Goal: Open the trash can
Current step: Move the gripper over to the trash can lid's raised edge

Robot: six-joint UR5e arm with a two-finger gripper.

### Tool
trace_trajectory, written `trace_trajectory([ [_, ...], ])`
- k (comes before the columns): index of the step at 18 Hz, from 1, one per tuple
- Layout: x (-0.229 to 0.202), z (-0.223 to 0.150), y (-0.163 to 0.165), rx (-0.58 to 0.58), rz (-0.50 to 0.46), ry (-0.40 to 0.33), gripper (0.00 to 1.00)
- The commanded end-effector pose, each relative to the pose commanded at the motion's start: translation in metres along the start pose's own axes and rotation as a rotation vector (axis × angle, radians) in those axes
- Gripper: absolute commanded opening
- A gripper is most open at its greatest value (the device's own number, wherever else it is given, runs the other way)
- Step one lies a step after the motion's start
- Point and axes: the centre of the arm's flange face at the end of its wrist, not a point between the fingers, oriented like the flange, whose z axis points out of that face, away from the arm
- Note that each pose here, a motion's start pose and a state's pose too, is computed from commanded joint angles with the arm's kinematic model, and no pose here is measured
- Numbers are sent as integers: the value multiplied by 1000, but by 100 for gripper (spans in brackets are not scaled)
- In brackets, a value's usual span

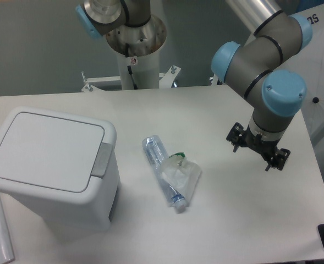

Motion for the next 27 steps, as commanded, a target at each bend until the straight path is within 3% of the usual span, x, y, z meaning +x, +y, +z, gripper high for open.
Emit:
trace_trajectory([
  [6,11,-14,-7,41,3,2,100],
  [13,53,-49,-30,229,-121,42,100],
  [18,78,-67,-73,381,-359,139,100],
  [23,90,-104,-109,607,-584,246,100],
  [27,110,-122,-132,663,-602,279,100],
])
